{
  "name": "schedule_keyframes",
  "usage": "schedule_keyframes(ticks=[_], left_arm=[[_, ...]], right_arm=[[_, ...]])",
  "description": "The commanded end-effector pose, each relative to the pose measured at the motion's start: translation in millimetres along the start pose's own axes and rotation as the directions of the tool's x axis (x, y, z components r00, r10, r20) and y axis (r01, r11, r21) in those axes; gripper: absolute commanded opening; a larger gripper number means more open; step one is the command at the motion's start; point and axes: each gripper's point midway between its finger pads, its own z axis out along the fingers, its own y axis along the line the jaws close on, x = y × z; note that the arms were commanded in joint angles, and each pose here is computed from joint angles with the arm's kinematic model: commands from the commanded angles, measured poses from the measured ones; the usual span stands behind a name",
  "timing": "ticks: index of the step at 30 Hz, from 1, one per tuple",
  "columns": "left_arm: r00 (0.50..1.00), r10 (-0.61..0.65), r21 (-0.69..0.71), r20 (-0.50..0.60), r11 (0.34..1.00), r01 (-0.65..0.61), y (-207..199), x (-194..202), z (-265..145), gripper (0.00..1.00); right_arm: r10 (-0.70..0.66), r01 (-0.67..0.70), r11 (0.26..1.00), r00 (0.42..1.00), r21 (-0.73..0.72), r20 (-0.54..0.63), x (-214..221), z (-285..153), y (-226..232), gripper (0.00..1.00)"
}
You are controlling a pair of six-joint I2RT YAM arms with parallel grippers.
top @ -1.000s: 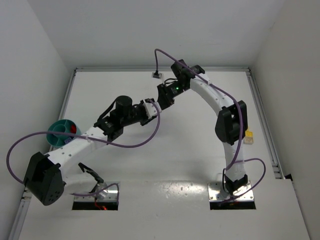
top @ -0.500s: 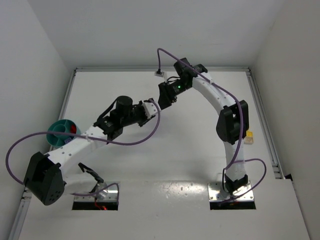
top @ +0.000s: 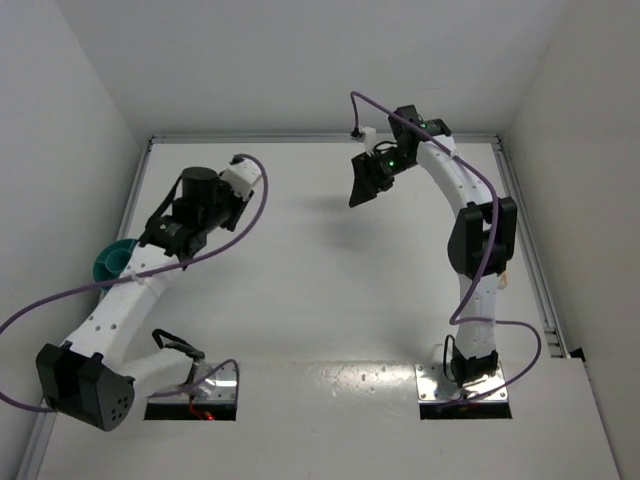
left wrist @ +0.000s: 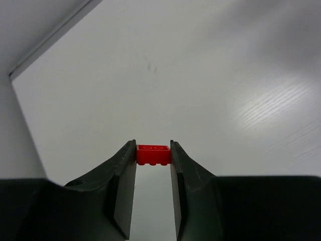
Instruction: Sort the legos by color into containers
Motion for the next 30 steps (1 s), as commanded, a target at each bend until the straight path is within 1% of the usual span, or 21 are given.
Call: schedule_keyframes(ticks=[1,2,3,5,6,8,9,12,14,15,17,18,19,20,22,24,25,26,30], left_arm=[[0.975,-0.129,-0.173,-0.180,0.980,0.098,44,40,-25,0.14],[0.959,-0.151,-0.168,-0.238,0.979,0.113,45,53,-29,0.14],[0.946,-0.195,-0.202,-0.259,0.969,0.145,61,61,-36,0.14],[0.917,-0.245,-0.188,-0.313,0.963,0.193,63,76,-46,0.14],[0.904,-0.277,-0.218,-0.326,0.953,0.213,75,85,-53,0.14],[0.879,-0.307,-0.224,-0.365,0.945,0.237,81,95,-60,0.14],[0.870,-0.335,-0.261,-0.360,0.932,0.251,92,97,-68,0.14],[0.833,-0.371,-0.309,-0.411,0.916,0.256,108,108,-74,0.14],[0.797,-0.415,-0.371,-0.439,0.891,0.260,124,120,-83,0.14],[0.770,-0.451,-0.403,-0.451,0.873,0.275,132,126,-87,0.14],[0.729,-0.492,-0.447,-0.477,0.849,0.281,139,139,-89,0.14],[0.715,-0.511,-0.475,-0.477,0.834,0.280,144,141,-96,0.14],[0.684,-0.538,-0.494,-0.492,0.820,0.290,144,149,-95,0.14],[0.674,-0.548,-0.521,-0.496,0.808,0.274,149,153,-100,0.14],[0.627,-0.596,-0.555,-0.502,0.777,0.296,151,166,-103,0.14],[0.616,-0.611,-0.576,-0.497,0.763,0.293,155,171,-108,0.14],[0.595,-0.623,-0.582,-0.509,0.758,0.296,152,178,-107,0.14],[0.583,-0.632,-0.590,-0.511,0.751,0.296,150,181,-107,0.14],[0.564,-0.649,-0.627,-0.510,0.730,0.272,152,188,-111,0.17]], right_arm=[[-0.075,0.079,0.993,0.996,0.084,-0.039,4,-7,-17,0.62],[-0.075,0.079,0.991,0.996,0.107,-0.037,3,-12,-22,0.62],[-0.073,0.077,0.990,0.996,0.115,-0.043,2,-12,-24,0.62],[-0.066,0.071,0.990,0.996,0.120,-0.052,5,-10,-28,0.62],[-0.066,0.071,0.990,0.996,0.120,-0.052,5,-10,-28,0.62],[-0.075,0.081,0.990,0.996,0.120,-0.054,5,-10,-28,0.62],[-0.065,0.072,0.991,0.996,0.115,-0.062,9,-8,-29,0.62],[-0.051,0.059,0.993,0.995,0.104,-0.084,20,-3,-30,0.62],[-0.060,0.068,0.992,0.995,0.104,-0.085,20,-3,-31,0.62],[-0.053,0.062,0.993,0.994,0.101,-0.091,23,-2,-31,0.62],[-0.056,0.066,0.992,0.993,0.105,-0.102,25,-3,-31,0.62],[-0.056,0.066,0.992,0.993,0.105,-0.102,25,-3,-31,0.62],[-0.048,0.059,0.993,0.993,0.102,-0.108,27,-3,-30,0.62],[-0.055,0.066,0.992,0.993,0.105,-0.102,24,-4,-30,0.62],[-0.058,0.071,0.991,0.992,0.112,-0.114,27,-2,-34,0.62],[-0.057,0.072,0.990,0.991,0.121,-0.119,26,-4,-35,0.62],[-0.057,0.072,0.990,0.991,0.121,-0.119,26,-4,-35,0.62],[-0.057,0.072,0.990,0.991,0.121,-0.119,26,-4,-35,0.62],[-0.051,0.066,0.991,0.991,0.119,-0.125,28,-2,-37,0.62]])
